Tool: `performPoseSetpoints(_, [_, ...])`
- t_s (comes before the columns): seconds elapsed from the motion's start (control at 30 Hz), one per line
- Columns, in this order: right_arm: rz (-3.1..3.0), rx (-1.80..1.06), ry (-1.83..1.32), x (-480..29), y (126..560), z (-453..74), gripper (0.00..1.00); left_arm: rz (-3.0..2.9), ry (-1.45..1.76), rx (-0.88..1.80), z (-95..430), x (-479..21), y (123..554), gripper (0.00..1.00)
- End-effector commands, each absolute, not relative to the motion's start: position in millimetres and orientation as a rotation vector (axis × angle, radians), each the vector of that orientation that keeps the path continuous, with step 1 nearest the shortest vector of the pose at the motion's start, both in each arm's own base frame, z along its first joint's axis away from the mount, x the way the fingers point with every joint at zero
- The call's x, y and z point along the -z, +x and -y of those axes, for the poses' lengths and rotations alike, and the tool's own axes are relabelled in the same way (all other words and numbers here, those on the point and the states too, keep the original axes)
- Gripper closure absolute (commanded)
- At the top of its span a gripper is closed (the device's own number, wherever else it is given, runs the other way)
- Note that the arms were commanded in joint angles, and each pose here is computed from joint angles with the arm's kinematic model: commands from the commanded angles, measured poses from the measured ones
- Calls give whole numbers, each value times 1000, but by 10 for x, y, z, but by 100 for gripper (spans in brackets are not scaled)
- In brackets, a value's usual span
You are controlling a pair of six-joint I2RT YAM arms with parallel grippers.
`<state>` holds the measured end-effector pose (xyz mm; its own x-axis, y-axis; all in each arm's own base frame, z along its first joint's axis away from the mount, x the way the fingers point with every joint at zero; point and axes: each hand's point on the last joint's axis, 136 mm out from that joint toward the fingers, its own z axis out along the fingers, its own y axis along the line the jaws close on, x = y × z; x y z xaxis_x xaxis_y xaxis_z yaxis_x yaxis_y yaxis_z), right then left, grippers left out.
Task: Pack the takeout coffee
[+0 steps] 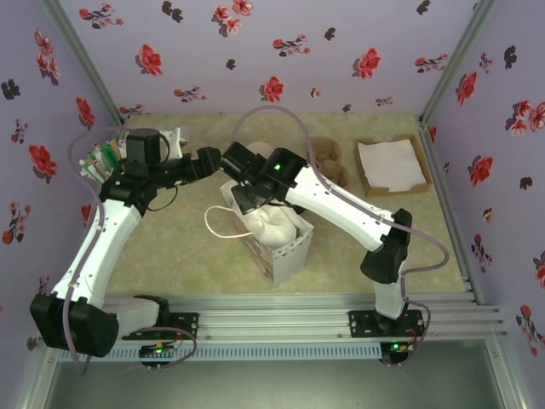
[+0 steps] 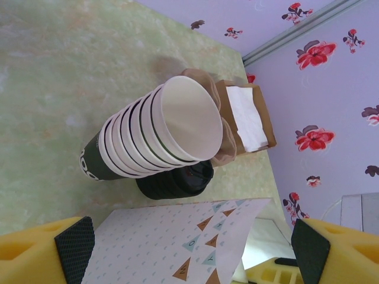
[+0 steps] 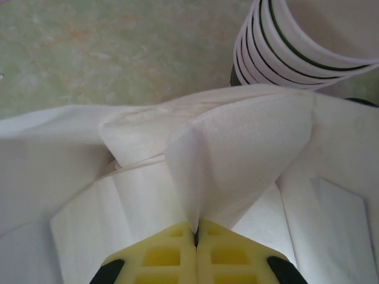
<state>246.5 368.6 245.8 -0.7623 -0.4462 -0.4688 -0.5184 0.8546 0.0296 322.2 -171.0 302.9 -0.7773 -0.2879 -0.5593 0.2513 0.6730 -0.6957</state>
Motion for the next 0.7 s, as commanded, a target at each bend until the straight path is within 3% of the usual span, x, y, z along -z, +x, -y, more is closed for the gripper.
performPoseSetpoints(0.0, [-2570, -227, -700, -2500, 2326, -3600, 100, -2204, -1, 1070, 1721, -3058, 3243, 11])
performPoseSetpoints(0.2, [-2613, -186, -701, -2217, 2299, -3564, 98, -2202, -6, 1075, 1728, -3052, 3262, 11])
performPoseSetpoints(0.27, [-2603, -191, -693, -2255, 2316, -3567, 84, -2199, -4, 1074, 1730, -3068, 3262, 11])
performPoseSetpoints(0.4, [-2545, -227, -677, -2534, 2350, -3561, 74, -2184, 2, 1072, 1720, -3132, 3240, 10])
performPoseSetpoints(0.67, [-2387, -287, -632, -3161, 2379, -3375, 44, -2088, -20, 956, 1522, -3406, 3103, 1])
